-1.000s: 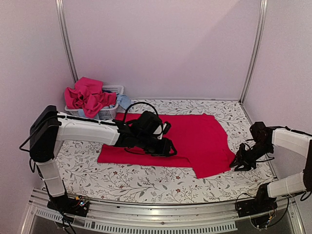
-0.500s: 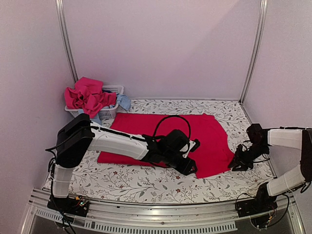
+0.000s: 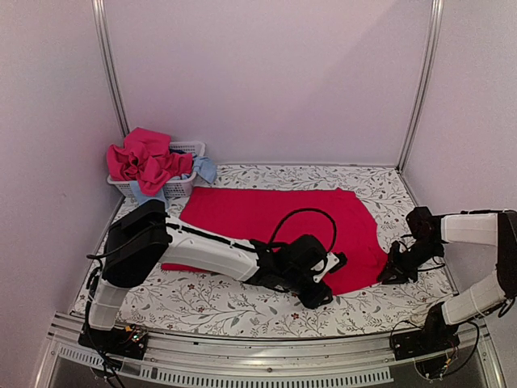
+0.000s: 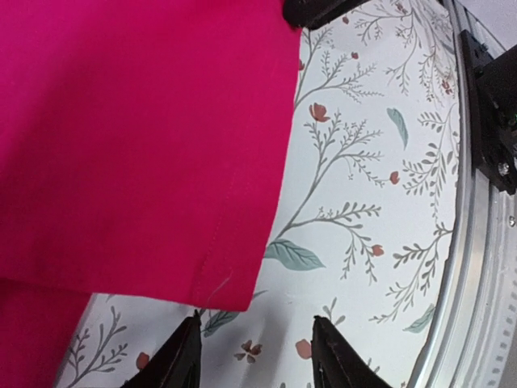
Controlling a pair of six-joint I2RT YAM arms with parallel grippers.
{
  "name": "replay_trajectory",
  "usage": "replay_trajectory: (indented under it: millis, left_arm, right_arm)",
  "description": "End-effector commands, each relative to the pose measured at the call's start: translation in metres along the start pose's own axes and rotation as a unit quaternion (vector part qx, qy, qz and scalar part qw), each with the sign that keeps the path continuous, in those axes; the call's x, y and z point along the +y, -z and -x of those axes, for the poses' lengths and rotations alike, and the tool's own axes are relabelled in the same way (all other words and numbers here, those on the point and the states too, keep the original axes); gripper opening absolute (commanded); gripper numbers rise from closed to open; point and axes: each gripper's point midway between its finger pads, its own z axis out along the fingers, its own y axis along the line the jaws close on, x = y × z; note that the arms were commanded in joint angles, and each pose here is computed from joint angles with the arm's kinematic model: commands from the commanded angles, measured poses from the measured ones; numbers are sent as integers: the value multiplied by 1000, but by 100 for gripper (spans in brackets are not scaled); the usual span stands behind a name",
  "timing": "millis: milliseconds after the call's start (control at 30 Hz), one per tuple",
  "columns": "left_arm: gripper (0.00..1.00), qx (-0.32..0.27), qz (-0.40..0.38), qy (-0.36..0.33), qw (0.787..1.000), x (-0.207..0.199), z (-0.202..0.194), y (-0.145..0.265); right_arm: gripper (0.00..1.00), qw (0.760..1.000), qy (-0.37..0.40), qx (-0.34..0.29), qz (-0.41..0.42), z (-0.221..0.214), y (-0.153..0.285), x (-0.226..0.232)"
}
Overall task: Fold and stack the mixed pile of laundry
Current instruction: Fold the flattened T-shirt at the center of the board.
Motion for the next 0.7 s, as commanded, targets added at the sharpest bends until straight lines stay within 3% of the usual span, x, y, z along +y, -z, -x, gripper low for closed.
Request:
replay_trajectory:
  millis: [0, 433, 567, 667]
  left_arm:
    - [46, 2, 21, -71, 997, -1, -5, -8]
    - [42, 19, 51, -111, 992, 13, -14, -34]
    - [30, 27, 48, -108, 993, 16, -22, -35]
    - [12, 22, 54, -101, 993, 19, -20, -30]
  right_arm:
    - [19, 1000, 2, -6, -7, 5, -5, -2]
    - [0, 1000, 8, -5, 4, 4, -3, 3]
    - [0, 1000, 12, -9, 12, 6, 2, 8]
    - [0, 1000, 13, -11, 17, 6, 5, 12]
